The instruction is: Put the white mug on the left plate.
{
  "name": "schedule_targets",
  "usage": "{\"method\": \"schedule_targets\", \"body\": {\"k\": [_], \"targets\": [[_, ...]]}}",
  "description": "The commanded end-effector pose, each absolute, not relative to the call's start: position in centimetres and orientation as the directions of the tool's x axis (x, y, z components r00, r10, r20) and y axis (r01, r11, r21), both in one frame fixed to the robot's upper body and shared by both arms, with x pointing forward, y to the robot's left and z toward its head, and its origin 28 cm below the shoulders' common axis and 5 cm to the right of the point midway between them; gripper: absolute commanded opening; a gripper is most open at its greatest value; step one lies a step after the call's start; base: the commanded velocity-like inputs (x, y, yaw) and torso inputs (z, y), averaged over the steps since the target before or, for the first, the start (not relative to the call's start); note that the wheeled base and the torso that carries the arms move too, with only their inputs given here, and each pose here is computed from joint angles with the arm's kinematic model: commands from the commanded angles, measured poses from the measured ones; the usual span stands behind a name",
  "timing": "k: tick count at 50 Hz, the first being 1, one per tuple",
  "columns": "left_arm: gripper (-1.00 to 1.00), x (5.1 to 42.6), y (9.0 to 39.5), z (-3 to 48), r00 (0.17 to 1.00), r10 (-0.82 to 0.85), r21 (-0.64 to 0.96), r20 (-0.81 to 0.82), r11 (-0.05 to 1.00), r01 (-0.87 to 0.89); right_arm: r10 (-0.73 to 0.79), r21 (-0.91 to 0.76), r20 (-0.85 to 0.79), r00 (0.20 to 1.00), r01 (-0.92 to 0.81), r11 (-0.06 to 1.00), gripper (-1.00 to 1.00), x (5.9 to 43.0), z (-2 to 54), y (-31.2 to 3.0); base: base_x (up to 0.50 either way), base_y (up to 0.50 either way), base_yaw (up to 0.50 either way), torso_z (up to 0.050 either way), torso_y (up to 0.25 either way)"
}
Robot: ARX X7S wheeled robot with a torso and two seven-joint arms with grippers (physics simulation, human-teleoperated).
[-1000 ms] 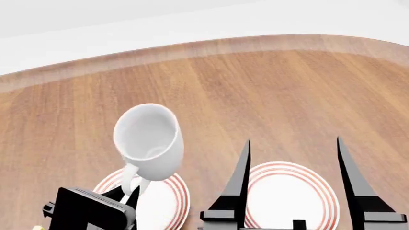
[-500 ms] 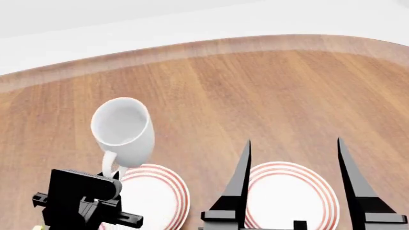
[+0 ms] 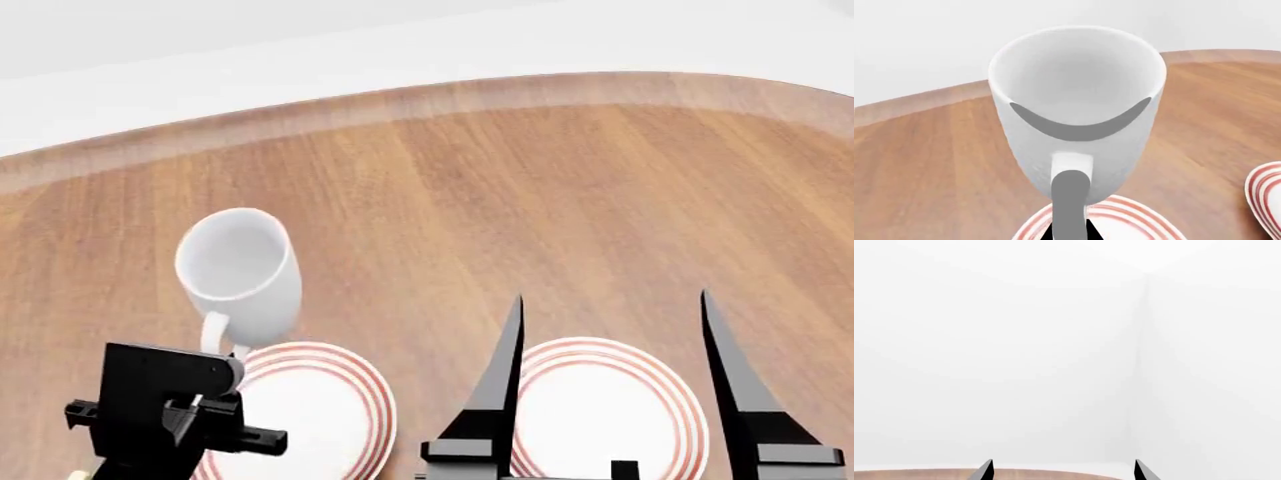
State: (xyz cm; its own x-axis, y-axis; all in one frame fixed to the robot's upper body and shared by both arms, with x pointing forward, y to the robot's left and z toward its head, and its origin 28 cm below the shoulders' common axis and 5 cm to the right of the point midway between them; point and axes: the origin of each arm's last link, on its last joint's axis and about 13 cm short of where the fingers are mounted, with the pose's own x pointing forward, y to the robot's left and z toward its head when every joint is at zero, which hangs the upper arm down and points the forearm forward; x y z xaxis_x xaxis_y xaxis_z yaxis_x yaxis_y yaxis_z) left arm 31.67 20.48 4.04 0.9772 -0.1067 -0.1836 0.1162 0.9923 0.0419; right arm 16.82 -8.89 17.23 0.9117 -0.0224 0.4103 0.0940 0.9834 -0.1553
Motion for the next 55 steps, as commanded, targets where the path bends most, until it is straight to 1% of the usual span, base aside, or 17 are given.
{"method": "schedule_targets", "body": {"k": [1, 16, 34, 36, 37, 38, 43, 55], "targets": [[-1.00, 32.0, 20.5, 3.0, 0.975, -0.100, 0.029, -0.200, 0.994, 0.108, -0.022, -0.154, 0.410, 0.912, 0.093, 0.984, 1.00, 16.9, 17.2, -8.9, 0.00, 0.00, 0.00, 0.000, 0.000], [-1.00, 31.9, 20.5, 0.8, 0.963, -0.077, 0.049, -0.260, 0.995, 0.093, -0.020, -0.150, 0.406, 0.913, 0.089, 0.985, 1.00, 16.9, 17.2, -8.9, 0.00, 0.00, 0.00, 0.000, 0.000], [-1.00, 30.3, 20.2, -1.0, 0.949, -0.091, 0.047, -0.303, 0.993, 0.110, -0.017, -0.151, 0.407, 0.913, 0.086, 0.985, 1.00, 16.9, 17.1, -8.8, 0.00, 0.00, 0.00, 0.000, 0.001], [-1.00, 30.2, 20.2, -1.1, 0.947, -0.092, 0.048, -0.306, 0.992, 0.112, -0.017, -0.152, 0.407, 0.913, 0.086, 0.985, 1.00, 16.9, 17.1, -8.8, 0.00, 0.00, 0.00, 0.000, 0.000], [-1.00, 30.3, 20.2, -0.4, 0.946, -0.095, 0.047, -0.309, 0.992, 0.115, -0.018, -0.152, 0.406, 0.914, 0.087, 0.985, 1.00, 16.9, 17.1, -8.8, 0.00, 0.00, 0.00, 0.000, 0.000], [-1.00, 30.1, 20.2, -1.1, 0.946, -0.096, 0.048, -0.311, 0.992, 0.116, -0.017, -0.152, 0.406, 0.914, 0.086, 0.985, 1.00, 16.9, 17.1, -8.8, 0.00, 0.00, 0.00, 0.000, 0.000], [-1.00, 30.0, 19.9, 0.0, 0.944, -0.108, 0.048, -0.311, 0.990, 0.129, -0.017, -0.153, 0.406, 0.914, 0.086, 0.985, 1.00, 16.9, 17.2, -8.8, 0.00, 0.00, 0.00, 0.000, 0.000], [-1.00, 29.4, 19.7, -0.5, 0.937, -0.118, 0.048, -0.328, 0.989, 0.141, -0.017, -0.153, 0.409, 0.912, 0.087, 0.984, 1.00, 16.9, 17.2, -8.8, 0.00, 0.00, 0.00, 0.000, 0.001]]}}
